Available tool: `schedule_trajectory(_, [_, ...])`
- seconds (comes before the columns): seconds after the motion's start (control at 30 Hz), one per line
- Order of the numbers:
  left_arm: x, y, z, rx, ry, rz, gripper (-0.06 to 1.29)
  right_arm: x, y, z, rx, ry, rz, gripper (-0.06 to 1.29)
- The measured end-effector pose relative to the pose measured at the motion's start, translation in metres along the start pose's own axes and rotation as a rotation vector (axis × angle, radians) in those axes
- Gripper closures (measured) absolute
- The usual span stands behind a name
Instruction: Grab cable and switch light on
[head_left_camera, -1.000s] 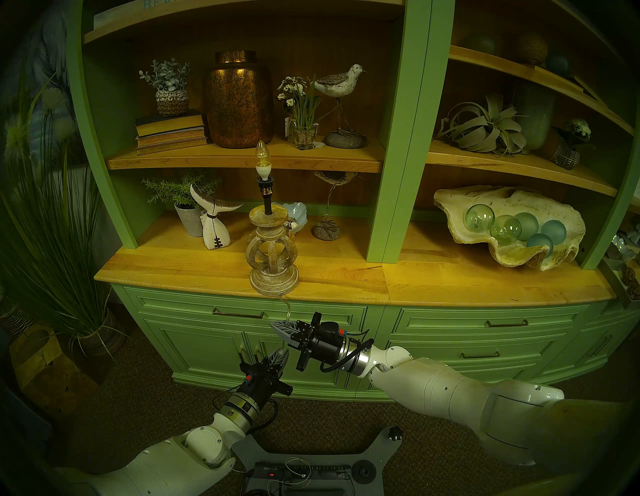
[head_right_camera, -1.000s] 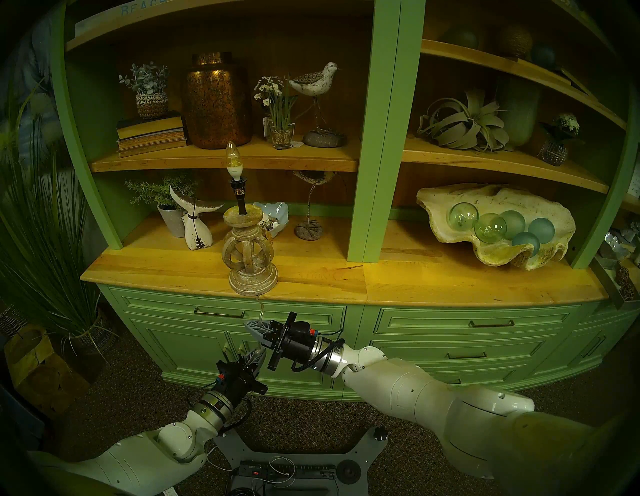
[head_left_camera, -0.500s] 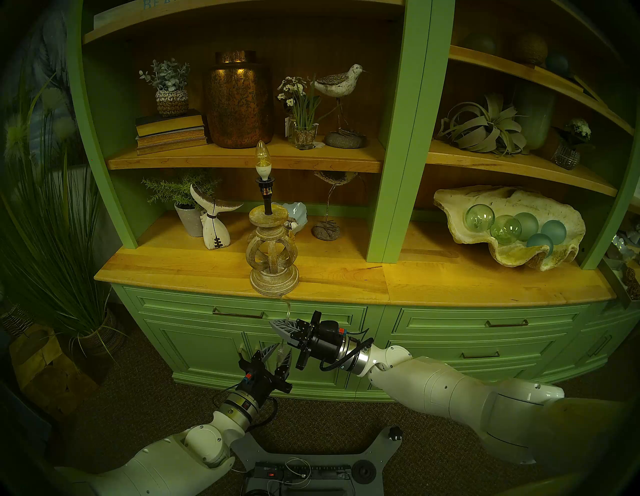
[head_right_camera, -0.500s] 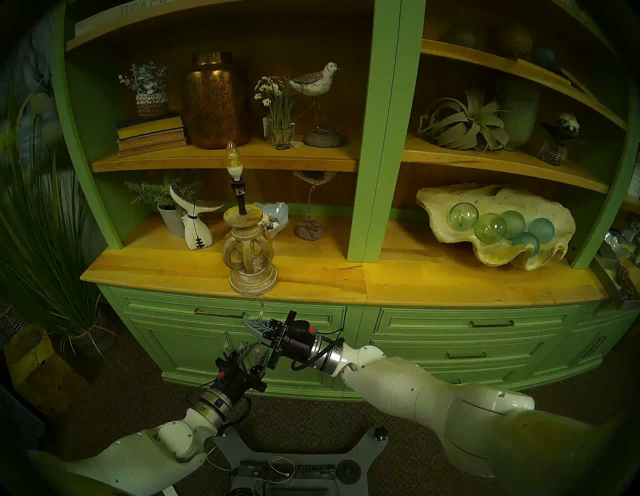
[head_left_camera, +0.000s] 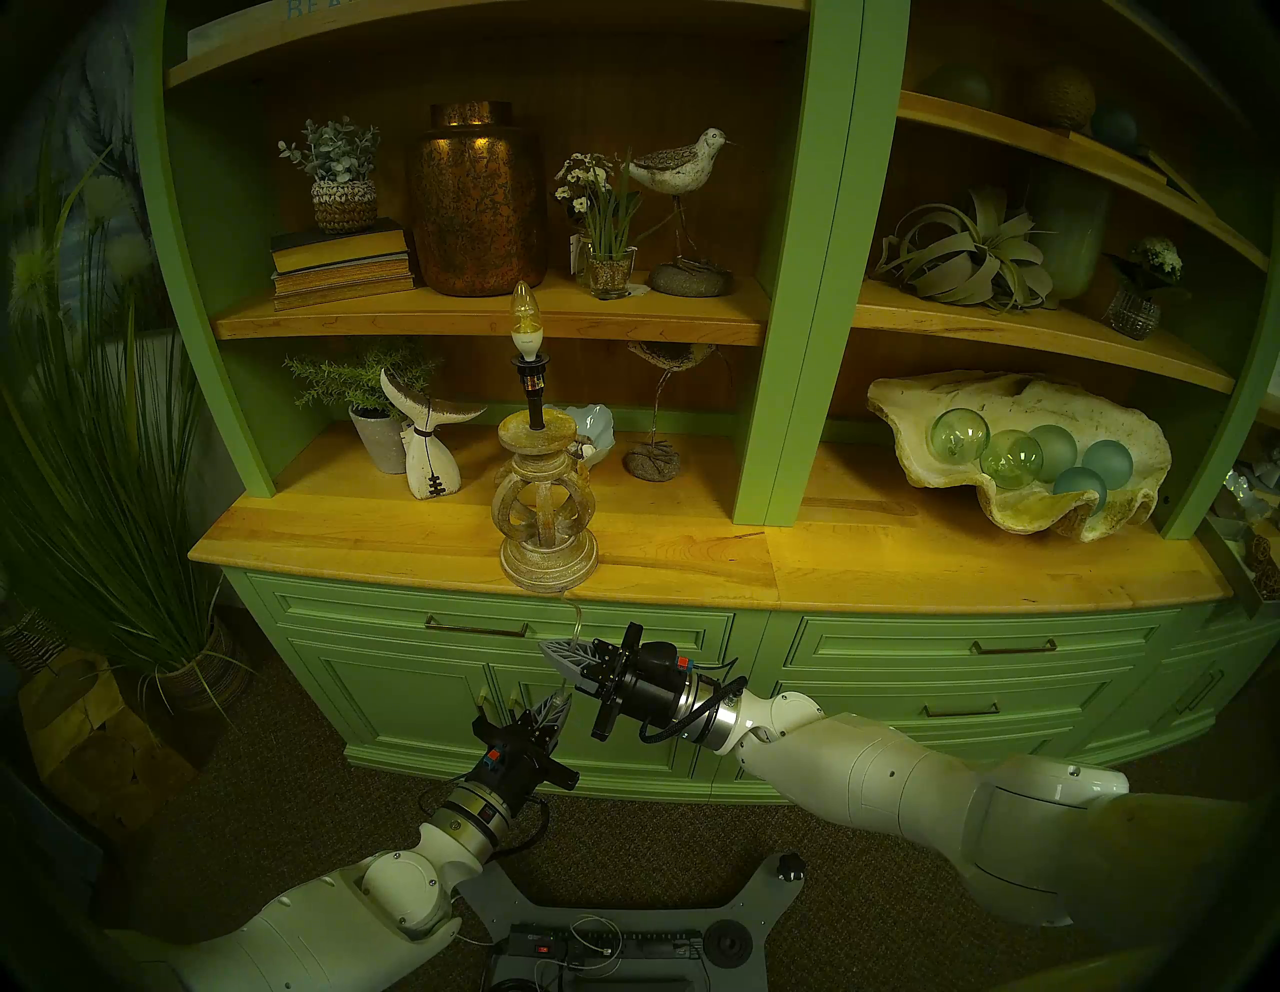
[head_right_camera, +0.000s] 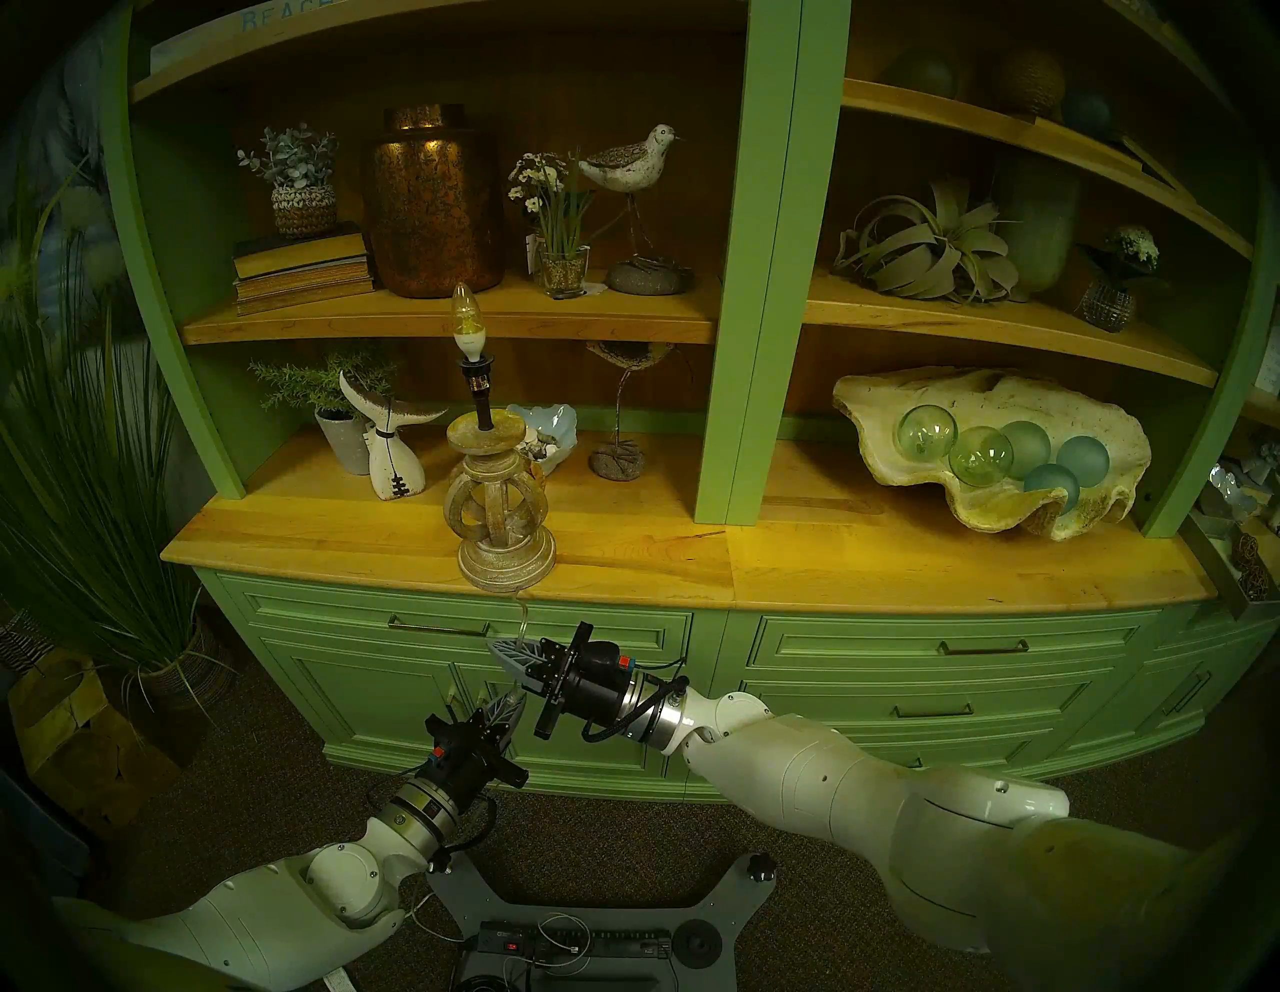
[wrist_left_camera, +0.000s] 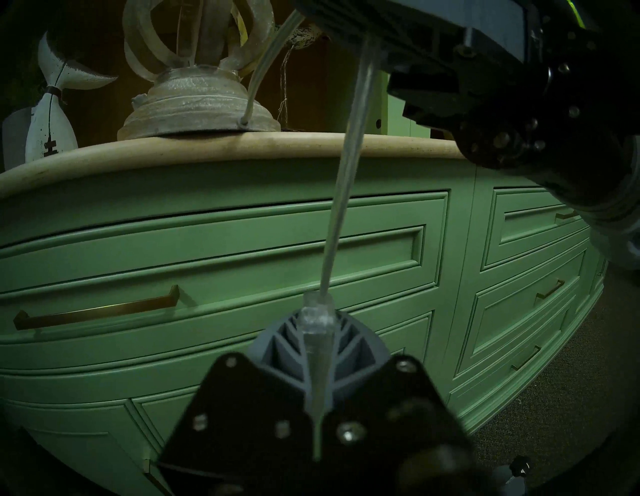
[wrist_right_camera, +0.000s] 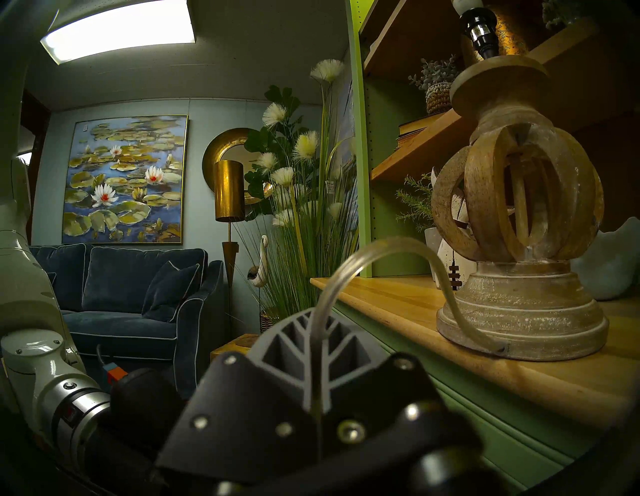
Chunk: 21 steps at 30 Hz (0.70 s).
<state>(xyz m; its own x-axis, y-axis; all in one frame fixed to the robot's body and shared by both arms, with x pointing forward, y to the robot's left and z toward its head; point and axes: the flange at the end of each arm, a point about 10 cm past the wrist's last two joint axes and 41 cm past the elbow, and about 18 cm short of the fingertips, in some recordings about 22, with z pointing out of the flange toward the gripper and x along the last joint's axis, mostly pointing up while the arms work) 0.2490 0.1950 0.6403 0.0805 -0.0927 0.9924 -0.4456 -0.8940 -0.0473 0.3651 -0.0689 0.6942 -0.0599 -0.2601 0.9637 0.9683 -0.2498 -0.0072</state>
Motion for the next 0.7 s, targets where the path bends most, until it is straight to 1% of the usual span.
schedule_trajectory(0.03, [0.0,-0.0003,-0.0004,0.002,0.001,0.0,1.15,0.0001,0.0,0.0001,0.0,0.0,0.0,1.27])
schedule_trajectory(0.07, [0.0,-0.0004,-0.0007,0.004,0.003,0.0,1.21,0.0002,0.0001,0.0003,0.0,0.001,0.0,1.27])
schedule_trajectory(0.1, [-0.0001,-0.0004,-0.001,0.006,0.004,-0.001,1.23,0.0003,0.0001,0.0004,0.001,0.001,-0.001,1.27])
schedule_trajectory(0.23, [0.0001,0.0,-0.0018,0.013,0.008,-0.009,1.23,0.0006,0.0003,0.0009,0.0,0.002,-0.002,1.27])
schedule_trajectory(0.3, [0.0006,0.0001,-0.0017,0.018,0.008,-0.026,1.23,0.0008,0.0003,0.0011,0.001,0.003,-0.002,1.27])
schedule_trajectory(0.5, [0.0,0.0008,-0.002,0.01,0.005,-0.051,1.23,0.0009,0.0005,0.001,-0.001,0.003,-0.003,1.27])
schedule_trajectory(0.53, [-0.0003,0.0009,-0.0022,0.008,0.004,-0.053,1.11,0.0009,0.0006,0.0009,-0.001,0.003,-0.003,1.27])
schedule_trajectory(0.57, [-0.0013,0.0012,-0.0024,0.006,0.001,-0.056,0.52,0.0009,0.0006,0.0008,-0.001,0.002,-0.003,1.27])
schedule_trajectory(0.6, [-0.0024,0.0015,-0.0026,0.004,-0.002,-0.059,0.01,0.0008,0.0006,0.0008,-0.001,0.002,-0.002,1.27])
schedule_trajectory(0.63, [-0.0033,0.0018,-0.0028,0.002,-0.004,-0.062,-0.02,0.0008,0.0006,0.0007,-0.001,0.002,-0.002,1.27])
schedule_trajectory(0.7, [-0.0053,0.0024,-0.0031,0.0,-0.009,-0.067,-0.02,0.0008,0.0006,0.0006,-0.002,0.002,-0.002,1.27])
